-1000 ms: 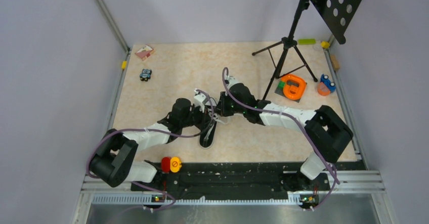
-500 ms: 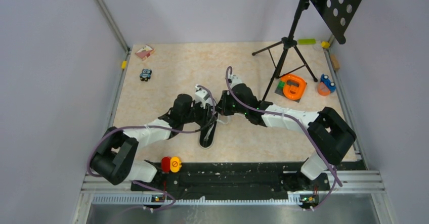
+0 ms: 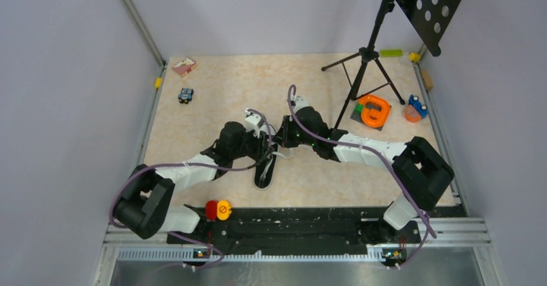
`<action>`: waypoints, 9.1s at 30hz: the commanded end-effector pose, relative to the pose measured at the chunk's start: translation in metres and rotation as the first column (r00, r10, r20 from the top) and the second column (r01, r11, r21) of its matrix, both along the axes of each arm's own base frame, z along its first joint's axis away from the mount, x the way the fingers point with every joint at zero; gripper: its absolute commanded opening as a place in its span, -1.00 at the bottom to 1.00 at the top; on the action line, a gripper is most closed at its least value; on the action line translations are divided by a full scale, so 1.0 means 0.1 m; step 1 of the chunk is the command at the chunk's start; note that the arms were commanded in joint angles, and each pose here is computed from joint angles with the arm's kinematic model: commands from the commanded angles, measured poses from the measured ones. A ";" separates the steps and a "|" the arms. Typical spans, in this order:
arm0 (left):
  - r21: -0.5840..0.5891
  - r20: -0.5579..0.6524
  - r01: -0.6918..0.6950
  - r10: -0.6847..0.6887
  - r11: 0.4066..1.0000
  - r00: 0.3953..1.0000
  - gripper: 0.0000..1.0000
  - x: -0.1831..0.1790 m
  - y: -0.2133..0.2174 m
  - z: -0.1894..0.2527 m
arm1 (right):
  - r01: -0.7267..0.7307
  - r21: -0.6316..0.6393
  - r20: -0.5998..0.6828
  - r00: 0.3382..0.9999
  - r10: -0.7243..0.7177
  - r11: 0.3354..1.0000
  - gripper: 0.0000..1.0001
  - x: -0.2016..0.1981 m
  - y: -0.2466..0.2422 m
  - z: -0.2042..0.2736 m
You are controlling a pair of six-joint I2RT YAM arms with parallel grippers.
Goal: Tie the shoes
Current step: Wrap the shoelace around the shoelace.
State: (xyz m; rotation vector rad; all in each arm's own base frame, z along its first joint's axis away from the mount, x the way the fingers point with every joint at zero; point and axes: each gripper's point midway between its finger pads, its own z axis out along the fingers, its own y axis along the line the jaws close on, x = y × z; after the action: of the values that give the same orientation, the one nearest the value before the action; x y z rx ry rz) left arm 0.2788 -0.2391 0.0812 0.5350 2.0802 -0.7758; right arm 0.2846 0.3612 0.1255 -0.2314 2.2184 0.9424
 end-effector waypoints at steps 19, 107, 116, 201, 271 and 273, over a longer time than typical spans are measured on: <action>-0.016 -0.040 -0.024 0.023 1.000 0.999 -0.18 -0.14 0.08 0.10 | -0.012 0.091 0.064 0.998 0.006 0.996 -1.00 0.11 0.15 0.37; -0.128 0.124 -0.037 0.053 0.991 0.991 -1.00 0.09 0.00 0.18 | 0.050 0.041 0.092 0.994 -0.054 0.998 0.10 0.18 -0.06 0.62; -0.142 0.119 -0.016 0.033 0.990 0.992 -1.00 0.05 -0.02 0.18 | 0.366 -0.069 0.142 0.924 -0.354 0.928 0.23 0.14 -1.25 0.62; -0.226 0.068 0.096 -0.082 0.969 0.994 -1.00 -0.15 -0.19 0.29 | 0.021 0.347 -0.043 0.999 -0.007 0.938 -1.00 0.47 0.48 0.85; -0.282 0.052 0.030 -0.017 0.959 0.999 -1.00 0.02 -0.19 0.33 | -0.067 0.278 -0.167 0.979 0.117 0.958 -1.00 -1.02 -0.20 0.60; -0.298 0.040 0.050 -0.040 0.953 0.998 -1.00 0.00 -0.23 0.32 | -0.069 0.285 -0.163 0.979 0.119 0.956 -1.00 -1.01 -0.16 0.62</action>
State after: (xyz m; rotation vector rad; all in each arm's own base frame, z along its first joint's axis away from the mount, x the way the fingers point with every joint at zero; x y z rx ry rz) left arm 0.2755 -0.2476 0.0920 0.3908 1.9677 -0.9794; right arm 0.1775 0.3253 0.1534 -0.0986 2.3202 1.2714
